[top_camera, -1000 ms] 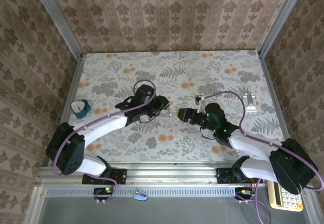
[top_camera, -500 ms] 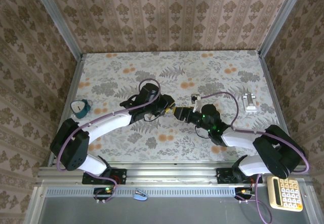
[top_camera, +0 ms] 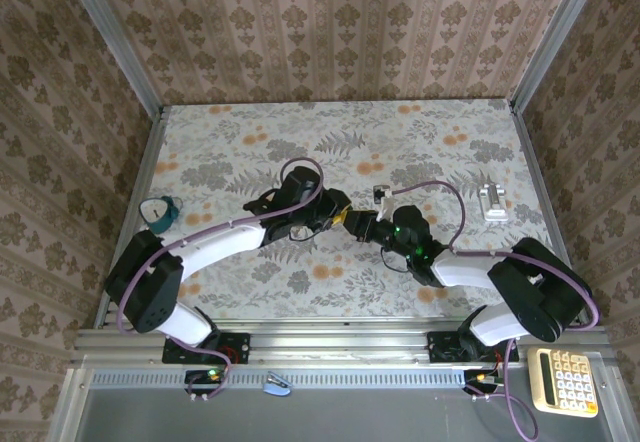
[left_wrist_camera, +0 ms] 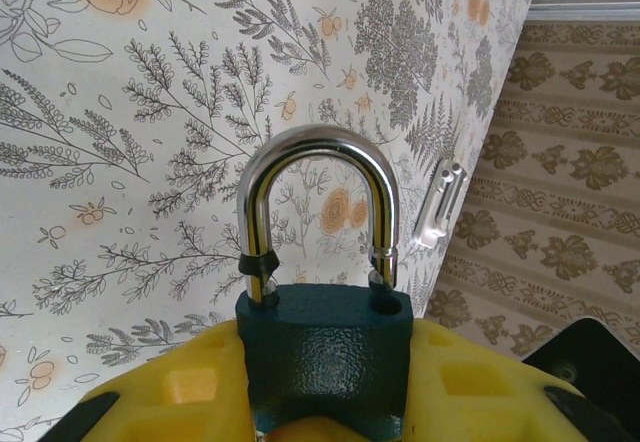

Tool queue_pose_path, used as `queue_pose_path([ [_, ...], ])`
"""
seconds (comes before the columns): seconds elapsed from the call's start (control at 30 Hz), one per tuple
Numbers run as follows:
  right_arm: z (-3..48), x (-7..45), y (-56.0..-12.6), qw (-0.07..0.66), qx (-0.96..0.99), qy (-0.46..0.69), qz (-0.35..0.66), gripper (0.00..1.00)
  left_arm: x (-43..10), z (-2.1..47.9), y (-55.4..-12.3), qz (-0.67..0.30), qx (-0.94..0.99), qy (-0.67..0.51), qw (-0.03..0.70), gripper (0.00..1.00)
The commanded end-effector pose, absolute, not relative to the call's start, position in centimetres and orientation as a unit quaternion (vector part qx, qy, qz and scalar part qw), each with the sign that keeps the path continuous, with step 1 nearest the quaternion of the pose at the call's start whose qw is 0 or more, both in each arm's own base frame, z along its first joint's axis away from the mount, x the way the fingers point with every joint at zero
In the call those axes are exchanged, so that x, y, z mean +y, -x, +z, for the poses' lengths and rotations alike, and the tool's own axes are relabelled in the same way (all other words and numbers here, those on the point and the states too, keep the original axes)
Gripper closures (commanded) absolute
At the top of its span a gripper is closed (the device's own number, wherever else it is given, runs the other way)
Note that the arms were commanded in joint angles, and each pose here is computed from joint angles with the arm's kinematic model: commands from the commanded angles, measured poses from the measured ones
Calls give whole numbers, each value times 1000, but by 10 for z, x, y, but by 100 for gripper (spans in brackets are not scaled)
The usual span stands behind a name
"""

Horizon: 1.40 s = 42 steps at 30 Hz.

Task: Unlock with the key

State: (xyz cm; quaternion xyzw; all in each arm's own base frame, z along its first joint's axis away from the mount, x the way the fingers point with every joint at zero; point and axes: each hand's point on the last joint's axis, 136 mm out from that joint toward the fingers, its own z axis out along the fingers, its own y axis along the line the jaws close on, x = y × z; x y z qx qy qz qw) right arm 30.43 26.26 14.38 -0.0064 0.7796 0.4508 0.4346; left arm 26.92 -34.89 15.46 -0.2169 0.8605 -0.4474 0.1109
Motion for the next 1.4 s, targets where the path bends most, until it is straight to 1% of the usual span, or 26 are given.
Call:
queue_pose_path([
  [0.0,156,264,-315,458,768,-3,448,86,-366,183,-269,-492,840,200,110,77],
  [0.07,155,264,-314,456,770,0,446,90,-362,182,-270,-491,839,203,115,74],
  [0.27,157,261,-304,449,779,22,437,97,-335,183,-275,-472,844,204,153,59],
  [0.4,165,258,-294,451,780,45,431,98,-312,189,-280,-471,840,203,175,55],
  [0.53,171,255,-280,447,784,80,424,98,-289,200,-280,-460,845,185,204,54],
  [0.6,175,253,-274,449,783,97,418,98,-280,206,-279,-455,847,171,217,53],
  [0.73,187,251,-261,451,775,133,422,98,-269,216,-277,-440,858,124,233,53],
  [0.97,204,253,-245,448,759,180,438,98,-285,228,-269,-438,870,11,225,52],
  [1.2,213,257,-236,442,745,209,453,98,-313,229,-260,-439,872,-57,206,52],
  [1.37,221,255,-233,447,738,211,458,98,-321,220,-256,-419,885,-79,189,53],
])
